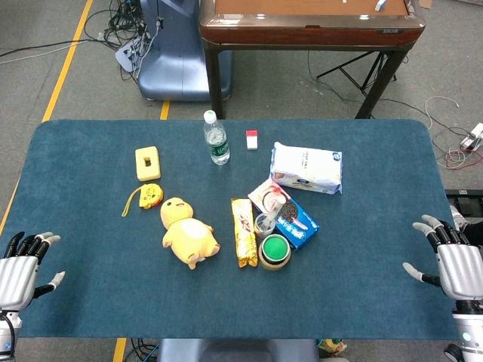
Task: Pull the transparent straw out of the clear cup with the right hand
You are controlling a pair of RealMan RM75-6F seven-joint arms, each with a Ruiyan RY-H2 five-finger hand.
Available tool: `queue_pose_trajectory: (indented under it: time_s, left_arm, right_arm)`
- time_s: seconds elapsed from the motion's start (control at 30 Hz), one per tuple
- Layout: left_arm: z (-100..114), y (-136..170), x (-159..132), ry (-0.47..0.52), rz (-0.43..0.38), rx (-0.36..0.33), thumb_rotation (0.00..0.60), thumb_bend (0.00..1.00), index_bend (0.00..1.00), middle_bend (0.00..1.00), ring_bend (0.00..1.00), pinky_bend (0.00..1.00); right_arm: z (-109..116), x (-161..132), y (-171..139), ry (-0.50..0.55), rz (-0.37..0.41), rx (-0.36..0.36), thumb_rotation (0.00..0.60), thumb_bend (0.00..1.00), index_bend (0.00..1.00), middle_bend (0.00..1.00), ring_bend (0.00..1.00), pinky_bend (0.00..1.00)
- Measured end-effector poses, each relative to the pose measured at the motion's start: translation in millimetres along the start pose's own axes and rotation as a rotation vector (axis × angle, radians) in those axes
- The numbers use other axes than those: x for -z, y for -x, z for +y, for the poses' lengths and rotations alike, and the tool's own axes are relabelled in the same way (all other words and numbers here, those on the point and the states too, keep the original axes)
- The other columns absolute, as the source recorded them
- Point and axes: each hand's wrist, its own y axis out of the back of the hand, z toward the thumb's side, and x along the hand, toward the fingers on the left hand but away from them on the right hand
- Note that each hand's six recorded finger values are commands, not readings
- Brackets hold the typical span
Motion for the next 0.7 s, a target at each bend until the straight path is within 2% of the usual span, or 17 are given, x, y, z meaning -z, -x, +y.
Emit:
queue_pose_trajectory:
  time_s: [0.3, 0.5, 0.7]
  left_arm:
    - [1, -1, -2, 0.003, -0.006, -0.003, 0.600, 0.24, 0.24, 0.21, 0.16, 0.05]
    - [2, -1, -2, 0.004, -0.006, -0.003, 0.600, 0.24, 0.24, 0.21, 0.16, 0.05]
    - [3, -2, -3, 0.005, -0.012, -0.002, 0.600, 0.24, 0.24, 0.21, 0.16, 0.05]
  right_arm:
    - [-4, -6, 2, 0.045, 0.025, -0.037, 0.600, 0.15, 0.30, 0.22, 0.18, 0.27]
    - [-7, -24, 14, 0.117, 0.082, -0.085, 0.600, 0.15, 0.32, 0.22, 0.18, 0.27]
    - [-9, -56, 37, 0.221, 0.172, -0.144, 0.600, 0.15, 0.35, 0.22, 0.17, 0.27]
